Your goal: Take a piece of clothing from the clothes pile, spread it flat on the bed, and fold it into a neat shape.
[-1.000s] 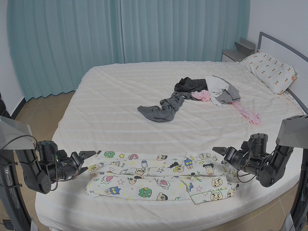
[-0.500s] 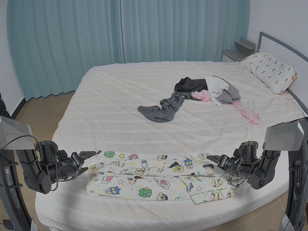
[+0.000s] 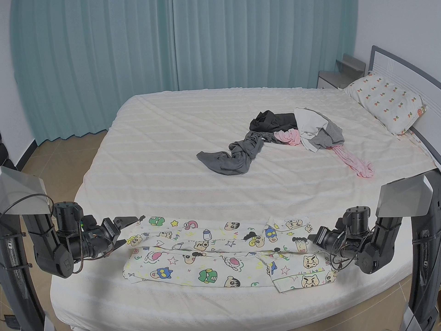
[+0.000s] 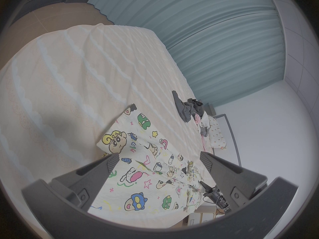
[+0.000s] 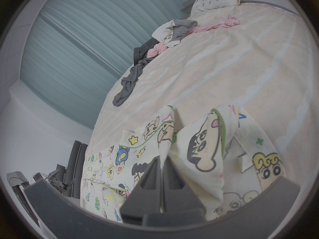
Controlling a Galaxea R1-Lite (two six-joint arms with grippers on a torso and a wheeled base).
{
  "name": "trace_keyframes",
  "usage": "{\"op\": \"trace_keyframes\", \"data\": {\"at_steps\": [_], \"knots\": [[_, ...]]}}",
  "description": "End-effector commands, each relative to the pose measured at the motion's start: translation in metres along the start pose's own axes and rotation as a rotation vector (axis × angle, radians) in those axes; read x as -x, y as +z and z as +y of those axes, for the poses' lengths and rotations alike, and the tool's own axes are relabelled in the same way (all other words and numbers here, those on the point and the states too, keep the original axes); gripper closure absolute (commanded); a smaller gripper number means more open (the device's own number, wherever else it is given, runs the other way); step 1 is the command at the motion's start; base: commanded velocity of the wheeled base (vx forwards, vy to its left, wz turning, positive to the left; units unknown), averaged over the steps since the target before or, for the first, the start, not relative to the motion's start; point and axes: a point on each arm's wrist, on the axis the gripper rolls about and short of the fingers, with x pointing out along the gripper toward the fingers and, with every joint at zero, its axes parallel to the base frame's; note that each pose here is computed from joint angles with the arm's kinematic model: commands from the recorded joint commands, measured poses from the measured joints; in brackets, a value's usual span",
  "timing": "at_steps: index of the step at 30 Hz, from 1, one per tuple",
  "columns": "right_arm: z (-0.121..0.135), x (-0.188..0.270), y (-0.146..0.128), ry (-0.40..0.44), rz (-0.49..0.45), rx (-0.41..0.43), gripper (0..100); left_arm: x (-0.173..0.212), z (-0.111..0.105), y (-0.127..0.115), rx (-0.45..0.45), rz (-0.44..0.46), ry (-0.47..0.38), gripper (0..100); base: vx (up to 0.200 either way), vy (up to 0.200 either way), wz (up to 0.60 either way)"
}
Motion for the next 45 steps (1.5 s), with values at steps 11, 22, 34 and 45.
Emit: {"op": "trace_keyframes", "data": {"at_steps": [11,22,34,45], "knots": [[-0.007,0.016,0.000,-0.036,0.008,0.032,100,-0.002,0.001,-0.001,-0.001,-0.004,0.011,0,0.000,0.000,0.00],[-0.006,0.028,-0.002,-0.014,-0.029,0.054,100,-0.002,0.001,-0.002,-0.001,-0.002,0.011,0,0.000,0.000,0.00],[-0.012,0.029,-0.004,-0.025,-0.030,0.064,0,-0.030,0.004,0.018,-0.244,-0.064,0.006,0,0.000,0.000,0.00],[-0.010,0.032,-0.007,-0.017,-0.030,0.065,0,-0.068,0.003,0.058,-0.584,0.196,0.139,0,0.000,0.000,0.00]]}}
